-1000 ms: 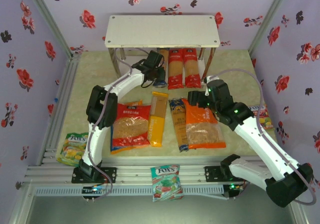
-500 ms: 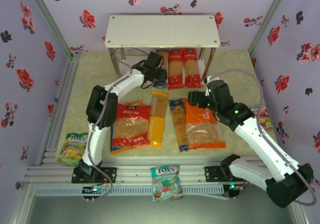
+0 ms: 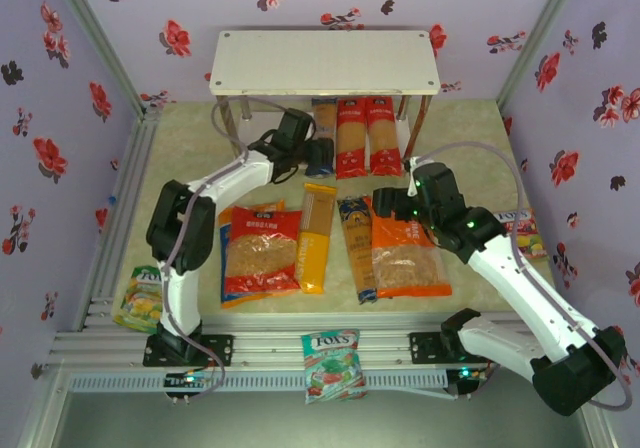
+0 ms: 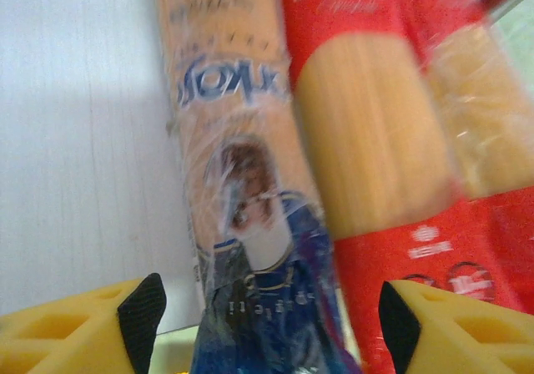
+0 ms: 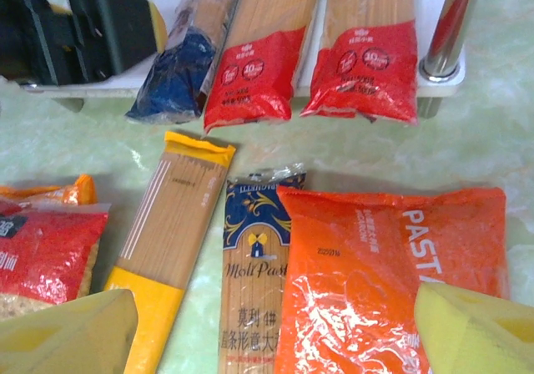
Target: Place and organize the pasta boxes and bags onto the shelf
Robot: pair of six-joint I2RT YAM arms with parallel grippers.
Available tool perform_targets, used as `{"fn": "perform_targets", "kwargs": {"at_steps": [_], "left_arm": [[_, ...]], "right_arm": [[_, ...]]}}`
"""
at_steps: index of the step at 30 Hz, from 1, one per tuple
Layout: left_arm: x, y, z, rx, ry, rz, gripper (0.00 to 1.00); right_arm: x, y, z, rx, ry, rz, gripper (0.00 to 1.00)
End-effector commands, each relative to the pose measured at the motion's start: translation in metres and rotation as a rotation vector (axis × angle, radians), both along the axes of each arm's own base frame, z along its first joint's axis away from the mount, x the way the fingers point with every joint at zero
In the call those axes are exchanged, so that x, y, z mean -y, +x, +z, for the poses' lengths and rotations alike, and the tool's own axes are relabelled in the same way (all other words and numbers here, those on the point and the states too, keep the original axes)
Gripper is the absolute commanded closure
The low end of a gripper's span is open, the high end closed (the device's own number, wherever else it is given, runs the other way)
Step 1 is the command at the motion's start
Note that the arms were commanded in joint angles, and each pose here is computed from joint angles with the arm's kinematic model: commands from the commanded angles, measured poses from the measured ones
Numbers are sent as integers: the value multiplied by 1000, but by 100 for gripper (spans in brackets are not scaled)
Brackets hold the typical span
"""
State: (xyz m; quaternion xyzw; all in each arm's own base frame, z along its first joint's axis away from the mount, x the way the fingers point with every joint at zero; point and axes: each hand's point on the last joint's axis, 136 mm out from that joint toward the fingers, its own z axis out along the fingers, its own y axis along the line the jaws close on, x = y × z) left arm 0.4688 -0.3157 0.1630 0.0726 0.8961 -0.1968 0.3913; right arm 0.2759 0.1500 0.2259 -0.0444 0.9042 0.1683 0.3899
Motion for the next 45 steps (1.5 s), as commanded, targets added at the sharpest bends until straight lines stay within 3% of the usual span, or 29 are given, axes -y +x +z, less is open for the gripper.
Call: {"fn": "perform_targets", "kwargs": {"at_steps": [1, 9, 13, 18, 28, 37, 45], "left_arm": [[9, -6, 63, 172, -79, -58, 29], [-1, -107, 53, 141, -1, -138, 39], [-19, -154, 27, 68, 34, -142, 39], [-40, -187, -1, -12, 52, -119, 40], [-47, -209, -13, -46, 47, -124, 39], [-49, -216, -19, -58, 48, -131, 39], [-47, -219, -24, -68, 48, -136, 38]], "right_arm": [[-7, -9, -15, -61, 10, 63, 13], [-55, -33, -67, -253, 157, 196, 19], [-81, -48, -99, -327, 140, 244, 19], [-114, -57, -122, -375, 106, 297, 19], [-80, -43, -180, -483, -152, 125, 17], [-35, -36, -183, -488, -268, 13, 16], [-26, -42, -198, -547, -297, 3, 16]]}}
